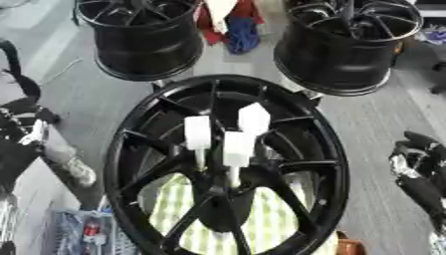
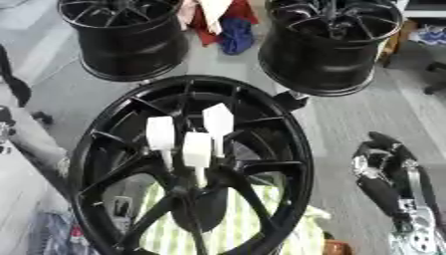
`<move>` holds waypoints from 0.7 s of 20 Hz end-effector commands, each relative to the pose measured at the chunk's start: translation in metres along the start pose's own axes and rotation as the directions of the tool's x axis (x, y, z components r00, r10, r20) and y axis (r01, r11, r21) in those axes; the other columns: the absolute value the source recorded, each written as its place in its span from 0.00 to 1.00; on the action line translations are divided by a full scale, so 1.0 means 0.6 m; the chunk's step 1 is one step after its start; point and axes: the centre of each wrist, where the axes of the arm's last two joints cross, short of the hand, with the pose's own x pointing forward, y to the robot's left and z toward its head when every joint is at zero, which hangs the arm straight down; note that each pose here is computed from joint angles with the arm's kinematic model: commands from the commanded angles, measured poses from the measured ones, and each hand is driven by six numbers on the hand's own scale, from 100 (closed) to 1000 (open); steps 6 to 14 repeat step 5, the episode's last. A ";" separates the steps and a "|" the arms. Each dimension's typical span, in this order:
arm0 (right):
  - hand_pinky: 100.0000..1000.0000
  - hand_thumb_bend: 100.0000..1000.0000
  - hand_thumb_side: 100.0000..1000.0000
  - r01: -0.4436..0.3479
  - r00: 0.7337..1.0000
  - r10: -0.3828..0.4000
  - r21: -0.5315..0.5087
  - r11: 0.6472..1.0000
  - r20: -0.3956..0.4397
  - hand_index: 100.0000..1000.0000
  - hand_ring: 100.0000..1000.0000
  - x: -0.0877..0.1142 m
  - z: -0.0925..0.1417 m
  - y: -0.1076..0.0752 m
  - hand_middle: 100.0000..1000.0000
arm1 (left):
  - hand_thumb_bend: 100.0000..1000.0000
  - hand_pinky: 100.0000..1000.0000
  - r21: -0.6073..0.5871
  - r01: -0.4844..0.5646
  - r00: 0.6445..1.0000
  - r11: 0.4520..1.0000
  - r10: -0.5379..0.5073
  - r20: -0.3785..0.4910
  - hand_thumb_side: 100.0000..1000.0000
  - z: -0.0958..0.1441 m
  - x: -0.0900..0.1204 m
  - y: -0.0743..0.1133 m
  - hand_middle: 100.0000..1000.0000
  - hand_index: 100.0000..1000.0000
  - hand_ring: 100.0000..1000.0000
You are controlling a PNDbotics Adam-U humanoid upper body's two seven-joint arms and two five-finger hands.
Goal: Pull the pin out of the wheel hub.
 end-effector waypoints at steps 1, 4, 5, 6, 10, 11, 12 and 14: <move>0.66 0.00 0.16 -0.004 0.999 0.004 -0.002 1.000 0.033 0.77 0.54 0.014 -0.008 -0.007 0.61 | 0.17 0.56 -0.009 0.001 0.999 1.000 0.000 0.038 0.27 -0.009 0.016 0.001 0.60 0.75 0.56; 0.66 0.00 0.16 -0.003 0.999 0.003 0.000 1.000 0.032 0.77 0.54 0.013 -0.008 -0.006 0.61 | 0.17 0.56 -0.011 -0.001 0.999 1.000 0.001 0.040 0.27 -0.009 0.016 0.000 0.60 0.75 0.56; 0.66 0.00 0.16 -0.003 0.999 0.003 0.000 1.000 0.033 0.77 0.54 0.013 -0.008 -0.007 0.61 | 0.17 0.56 -0.011 -0.001 0.999 1.000 0.001 0.041 0.27 -0.009 0.017 0.000 0.60 0.75 0.56; 0.66 0.00 0.16 -0.003 0.999 0.003 0.000 1.000 0.033 0.77 0.54 0.013 -0.008 -0.007 0.61 | 0.17 0.56 -0.011 -0.001 0.999 1.000 0.001 0.041 0.27 -0.009 0.017 0.000 0.60 0.75 0.56; 0.66 0.00 0.16 -0.003 0.999 0.003 0.000 1.000 0.033 0.77 0.54 0.013 -0.008 -0.007 0.61 | 0.17 0.56 -0.011 -0.001 0.999 1.000 0.001 0.041 0.27 -0.009 0.017 0.000 0.60 0.75 0.56; 0.66 0.00 0.16 -0.003 0.999 0.003 0.000 1.000 0.033 0.77 0.54 0.013 -0.008 -0.007 0.61 | 0.17 0.56 -0.011 -0.001 0.999 1.000 0.001 0.041 0.27 -0.009 0.017 0.000 0.60 0.75 0.56; 0.66 0.00 0.16 -0.003 0.999 0.003 0.000 1.000 0.033 0.77 0.54 0.013 -0.008 -0.007 0.61 | 0.17 0.56 -0.011 -0.001 0.999 1.000 0.001 0.041 0.27 -0.009 0.017 0.000 0.60 0.75 0.56; 0.66 0.00 0.16 -0.003 0.999 0.003 0.000 1.000 0.033 0.77 0.54 0.013 -0.008 -0.007 0.61 | 0.17 0.56 -0.011 -0.001 0.999 1.000 0.001 0.041 0.27 -0.009 0.017 0.000 0.60 0.75 0.56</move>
